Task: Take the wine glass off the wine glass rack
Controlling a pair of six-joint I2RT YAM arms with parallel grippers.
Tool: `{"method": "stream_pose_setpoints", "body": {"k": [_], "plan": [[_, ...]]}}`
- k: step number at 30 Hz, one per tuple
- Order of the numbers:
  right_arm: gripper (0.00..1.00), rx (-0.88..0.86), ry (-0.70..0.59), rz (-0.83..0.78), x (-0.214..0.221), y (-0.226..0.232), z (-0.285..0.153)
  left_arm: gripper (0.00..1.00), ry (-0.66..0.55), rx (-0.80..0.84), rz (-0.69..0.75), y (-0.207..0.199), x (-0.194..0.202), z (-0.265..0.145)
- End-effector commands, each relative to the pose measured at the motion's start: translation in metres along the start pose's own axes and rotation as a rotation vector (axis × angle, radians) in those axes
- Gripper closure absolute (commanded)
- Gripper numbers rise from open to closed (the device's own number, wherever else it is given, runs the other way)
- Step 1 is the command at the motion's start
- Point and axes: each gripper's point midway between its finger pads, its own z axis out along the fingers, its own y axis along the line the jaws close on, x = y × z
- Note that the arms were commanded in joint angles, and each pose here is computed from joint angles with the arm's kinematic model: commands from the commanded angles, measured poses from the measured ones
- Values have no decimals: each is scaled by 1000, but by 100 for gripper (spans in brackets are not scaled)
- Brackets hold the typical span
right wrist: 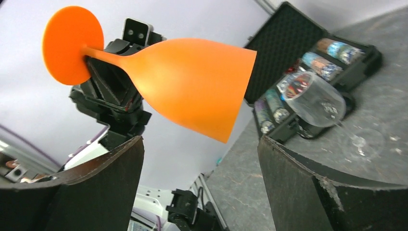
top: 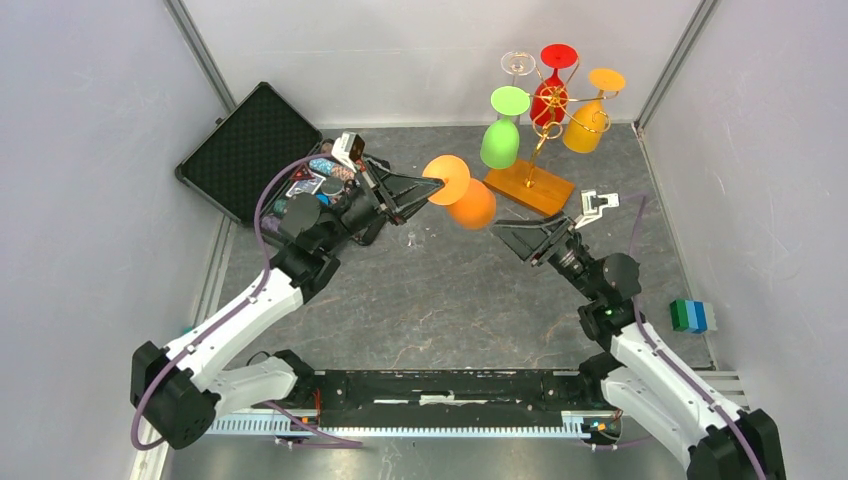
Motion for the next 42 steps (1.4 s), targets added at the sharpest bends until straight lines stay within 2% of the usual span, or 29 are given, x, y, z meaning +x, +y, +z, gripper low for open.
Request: {"method": "stream_pose_setpoints", "body": {"k": [1, 8, 12, 13, 19, 21, 24, 28, 32, 37, 41, 42], "plan": [[8, -262, -118, -29, -16, 56, -3, 98, -14, 145, 10, -55, 4, -9], [10, -421, -166, -113, -24, 104, -2, 98, 5, 224, -43, -80, 10, -19], [17, -512, -180, -136, -26, 125, -4, 98, 0, 234, -64, -81, 11, -24], [20, -539, -182, -137, -26, 130, -4, 98, 0, 237, -74, -81, 11, -25], [58, -677, -233, -135, -27, 154, -13, 98, 1, 262, -106, -83, 12, -30], [66, -714, -249, -141, -29, 161, -16, 98, -9, 265, -109, -84, 11, -32], [67, -758, -267, -159, -30, 169, -18, 98, -23, 263, -112, -84, 10, -35], [55, -792, -265, -178, -30, 177, -14, 98, -33, 265, -134, -84, 9, -37], [56, -859, -264, -184, -32, 193, -11, 98, -53, 276, -192, -80, 4, -39], [76, -868, -254, -195, -31, 195, -9, 98, -78, 285, -219, -78, 1, -43], [97, -857, -253, -191, -30, 193, -10, 98, -97, 287, -205, -78, -1, -45], [100, -834, -254, -187, -31, 191, -6, 96, -102, 288, -194, -79, -2, -46]]}}
